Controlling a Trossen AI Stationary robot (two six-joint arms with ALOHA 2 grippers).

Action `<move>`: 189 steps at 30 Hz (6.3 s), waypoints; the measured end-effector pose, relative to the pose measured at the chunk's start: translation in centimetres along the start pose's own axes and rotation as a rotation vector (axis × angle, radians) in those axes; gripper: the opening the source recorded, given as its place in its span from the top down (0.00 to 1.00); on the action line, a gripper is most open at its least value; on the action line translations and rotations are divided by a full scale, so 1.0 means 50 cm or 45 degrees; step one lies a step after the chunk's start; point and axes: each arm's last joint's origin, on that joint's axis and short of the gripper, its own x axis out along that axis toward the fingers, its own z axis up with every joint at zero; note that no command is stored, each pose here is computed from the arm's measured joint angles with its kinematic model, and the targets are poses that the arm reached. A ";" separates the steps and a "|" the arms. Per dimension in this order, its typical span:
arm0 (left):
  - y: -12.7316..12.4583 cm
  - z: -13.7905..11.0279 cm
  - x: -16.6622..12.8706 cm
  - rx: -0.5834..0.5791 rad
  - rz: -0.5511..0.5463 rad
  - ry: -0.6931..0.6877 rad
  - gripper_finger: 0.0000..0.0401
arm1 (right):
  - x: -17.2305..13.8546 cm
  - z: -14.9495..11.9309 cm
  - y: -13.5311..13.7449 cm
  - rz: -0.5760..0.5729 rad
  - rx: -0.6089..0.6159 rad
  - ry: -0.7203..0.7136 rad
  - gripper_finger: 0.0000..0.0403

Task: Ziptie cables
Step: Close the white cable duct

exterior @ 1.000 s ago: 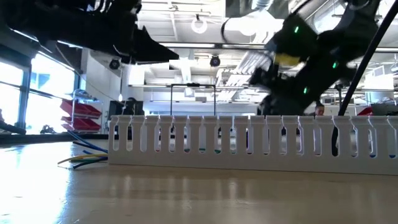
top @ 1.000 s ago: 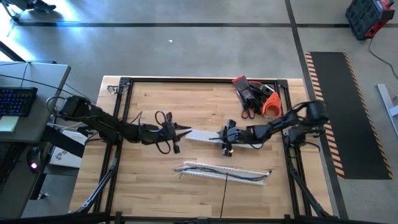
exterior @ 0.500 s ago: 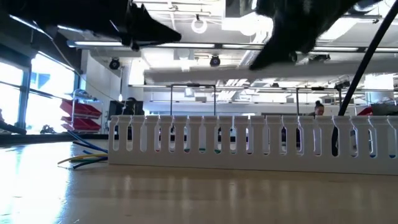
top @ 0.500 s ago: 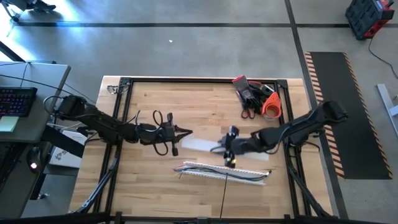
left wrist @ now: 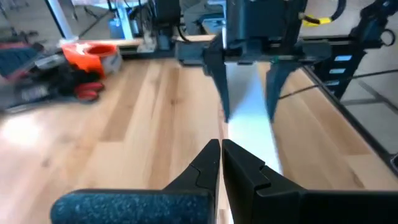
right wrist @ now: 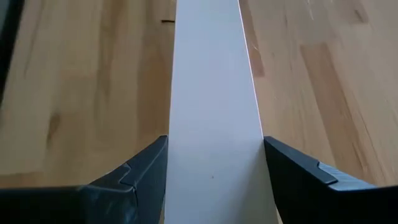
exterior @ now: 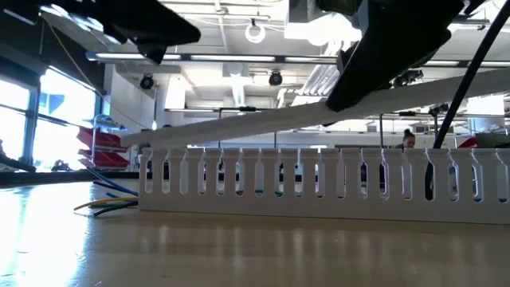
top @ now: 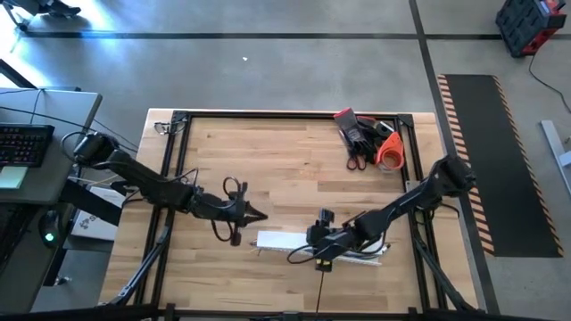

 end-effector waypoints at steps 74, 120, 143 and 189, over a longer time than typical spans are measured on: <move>-0.015 -0.137 0.234 -0.072 -0.362 0.179 1.00 | 0.035 -0.044 0.012 -0.054 0.124 0.146 0.48; -0.003 -0.084 0.185 0.088 -0.366 0.381 0.42 | 0.038 -0.019 -0.020 0.004 0.073 0.268 0.48; -0.032 -0.179 0.207 0.017 -0.212 0.358 0.42 | -0.023 0.091 -0.052 -0.075 -0.048 0.398 0.99; -0.008 -0.064 0.205 -0.074 -0.218 0.089 0.42 | -0.117 -0.188 -0.082 -0.058 -0.028 0.365 0.33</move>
